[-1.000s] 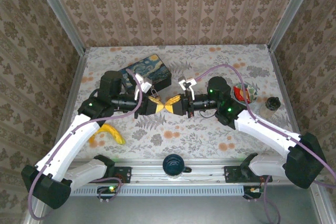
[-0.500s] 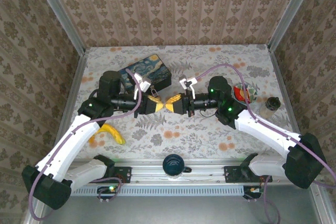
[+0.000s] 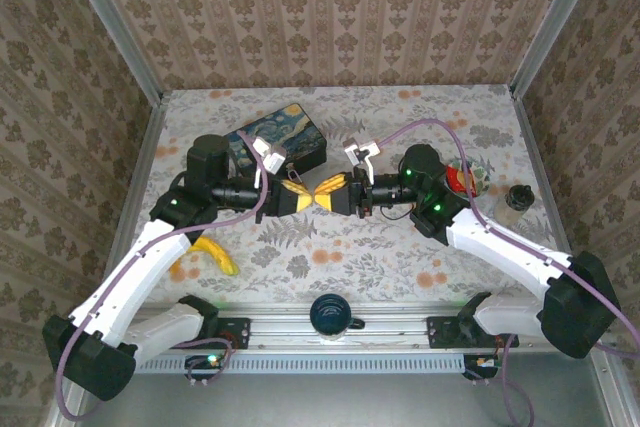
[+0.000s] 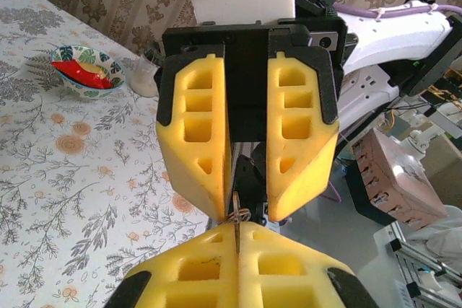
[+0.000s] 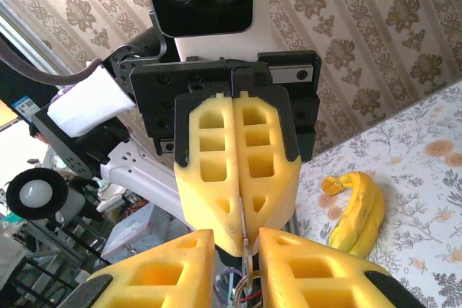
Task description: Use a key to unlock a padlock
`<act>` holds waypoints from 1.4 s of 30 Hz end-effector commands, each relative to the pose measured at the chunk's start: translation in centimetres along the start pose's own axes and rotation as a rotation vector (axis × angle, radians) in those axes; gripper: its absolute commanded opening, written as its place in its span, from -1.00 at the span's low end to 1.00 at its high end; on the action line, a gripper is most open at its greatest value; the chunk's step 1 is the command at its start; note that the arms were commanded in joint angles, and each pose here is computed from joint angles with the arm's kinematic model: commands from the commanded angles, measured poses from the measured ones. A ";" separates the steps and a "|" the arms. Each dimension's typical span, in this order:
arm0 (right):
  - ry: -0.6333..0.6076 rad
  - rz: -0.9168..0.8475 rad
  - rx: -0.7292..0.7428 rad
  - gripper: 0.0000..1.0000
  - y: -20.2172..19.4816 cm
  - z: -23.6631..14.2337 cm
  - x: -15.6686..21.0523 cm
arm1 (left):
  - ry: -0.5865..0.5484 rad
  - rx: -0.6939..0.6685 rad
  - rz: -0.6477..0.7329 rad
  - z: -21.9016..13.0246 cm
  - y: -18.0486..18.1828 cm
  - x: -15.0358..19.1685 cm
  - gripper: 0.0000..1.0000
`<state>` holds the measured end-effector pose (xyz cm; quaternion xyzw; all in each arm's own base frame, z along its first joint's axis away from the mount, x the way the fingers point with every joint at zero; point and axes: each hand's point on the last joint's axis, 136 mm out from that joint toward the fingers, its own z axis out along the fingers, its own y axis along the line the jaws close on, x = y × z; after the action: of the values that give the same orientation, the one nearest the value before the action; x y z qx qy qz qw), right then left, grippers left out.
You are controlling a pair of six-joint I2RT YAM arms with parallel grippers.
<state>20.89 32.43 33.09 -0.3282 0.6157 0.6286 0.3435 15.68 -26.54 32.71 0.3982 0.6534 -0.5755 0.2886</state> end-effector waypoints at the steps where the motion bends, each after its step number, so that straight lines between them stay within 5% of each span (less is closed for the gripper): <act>1: 0.005 0.002 -0.021 -0.51 -0.1 0.1 0.1 | -0.020 0.035 0.022 -0.3 -1.0 -0.4 -1.00; 15: 0.023 0.005 0.004 -0.50 -0.4 -0.1 0.8 | -0.033 0.024 0.033 -0.7 -1.2 -0.6 -1.00; 23: 0.012 -0.004 0.001 -0.98 0.0 -0.3 0.5 | -0.032 0.019 0.026 -0.8 -1.1 -0.4 -1.00; 27: 0.010 -0.006 -0.008 -1.00 0.4 -0.4 0.4 | -0.032 0.002 0.014 -0.8 -0.8 -0.3 -1.00; 30: 0.017 0.000 0.020 -1.00 -0.1 -0.5 0.5 | -0.039 -0.039 -0.006 -1.0 -0.1 -0.4 -0.52; 32: 0.023 0.011 0.064 -1.00 -0.8 -0.6 0.8 | -0.049 -0.063 -0.013 -1.1 0.2 -0.6 -0.39; 37: 0.024 0.034 0.163 -1.00 -2.5 -1.1 1.5 | -0.104 -0.161 0.001 -1.8 0.9 -1.7 0.53; 42: 0.013 0.050 0.204 -1.00 -3.3 -1.5 1.6 | -0.155 -0.243 0.012 -2.6 1.5 -2.6 0.83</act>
<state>22.24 31.71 30.22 -0.2917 0.6750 0.5860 0.3404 17.48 -24.98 33.95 0.3391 0.6853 -0.5374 0.3559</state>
